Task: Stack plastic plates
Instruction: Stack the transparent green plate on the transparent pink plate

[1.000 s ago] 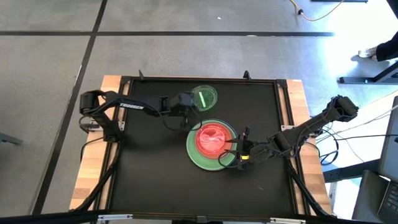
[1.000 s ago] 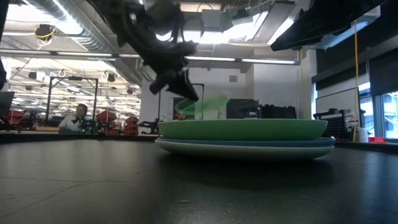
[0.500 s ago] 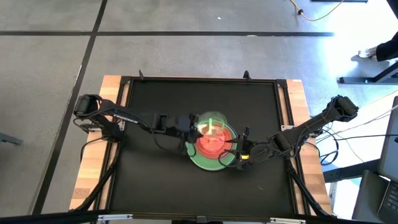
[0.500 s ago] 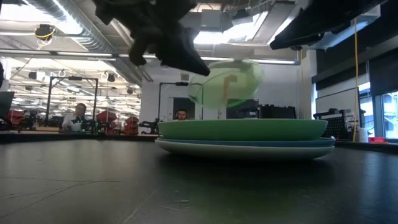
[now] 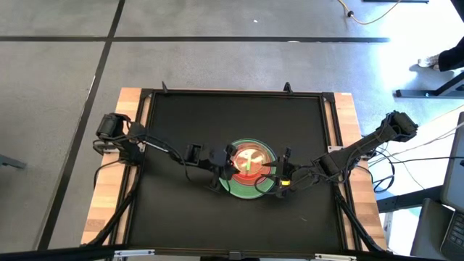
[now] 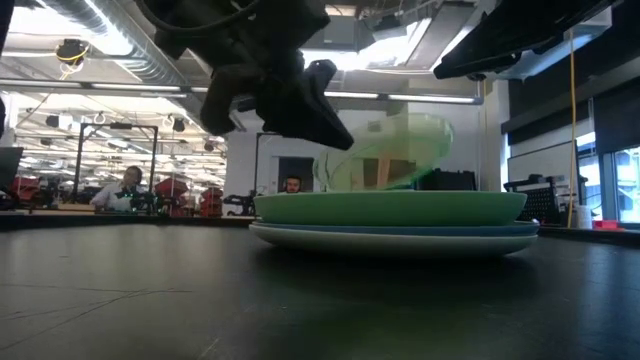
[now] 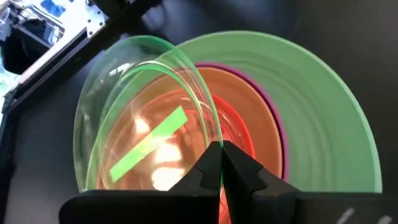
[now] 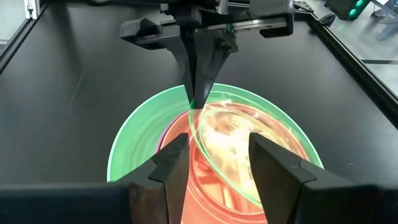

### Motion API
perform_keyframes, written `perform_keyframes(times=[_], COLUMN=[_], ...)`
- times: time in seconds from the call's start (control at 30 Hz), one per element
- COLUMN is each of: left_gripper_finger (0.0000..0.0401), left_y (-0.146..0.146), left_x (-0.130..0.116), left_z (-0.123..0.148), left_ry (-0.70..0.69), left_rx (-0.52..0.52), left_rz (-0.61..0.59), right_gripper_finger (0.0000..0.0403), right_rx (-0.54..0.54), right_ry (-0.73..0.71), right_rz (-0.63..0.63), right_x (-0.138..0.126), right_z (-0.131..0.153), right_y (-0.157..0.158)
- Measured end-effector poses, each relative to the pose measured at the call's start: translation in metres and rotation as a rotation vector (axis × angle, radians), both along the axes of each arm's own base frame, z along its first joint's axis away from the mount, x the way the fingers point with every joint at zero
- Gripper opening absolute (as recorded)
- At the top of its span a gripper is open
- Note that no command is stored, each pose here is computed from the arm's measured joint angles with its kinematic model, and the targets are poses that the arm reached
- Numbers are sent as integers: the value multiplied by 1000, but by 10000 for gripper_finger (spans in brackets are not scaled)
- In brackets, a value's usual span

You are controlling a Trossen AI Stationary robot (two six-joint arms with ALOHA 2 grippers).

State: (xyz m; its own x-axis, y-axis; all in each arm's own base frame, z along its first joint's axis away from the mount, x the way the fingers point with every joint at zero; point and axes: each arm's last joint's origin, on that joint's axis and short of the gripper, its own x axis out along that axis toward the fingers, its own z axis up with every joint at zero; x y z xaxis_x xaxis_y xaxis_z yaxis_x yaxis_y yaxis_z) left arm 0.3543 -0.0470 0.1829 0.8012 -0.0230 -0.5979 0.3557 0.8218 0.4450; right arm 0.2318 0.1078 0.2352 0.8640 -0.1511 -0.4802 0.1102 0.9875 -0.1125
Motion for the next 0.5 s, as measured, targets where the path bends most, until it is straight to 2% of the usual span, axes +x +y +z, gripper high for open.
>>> perform_keyframes(times=[0.23, 0.5], left_gripper_finger=[0, 0], left_y=[4, 9], left_x=[1, 2], left_z=[0, -4], left_ry=[-1, 17], left_rx=[-45, -44], left_rz=[-14, -2], right_gripper_finger=[159, 159], right_rx=[-4, -17], right_ry=[1, 26], right_rz=[1, 1], right_x=[0, 3], right_z=[0, -7], right_y=[0, 2])
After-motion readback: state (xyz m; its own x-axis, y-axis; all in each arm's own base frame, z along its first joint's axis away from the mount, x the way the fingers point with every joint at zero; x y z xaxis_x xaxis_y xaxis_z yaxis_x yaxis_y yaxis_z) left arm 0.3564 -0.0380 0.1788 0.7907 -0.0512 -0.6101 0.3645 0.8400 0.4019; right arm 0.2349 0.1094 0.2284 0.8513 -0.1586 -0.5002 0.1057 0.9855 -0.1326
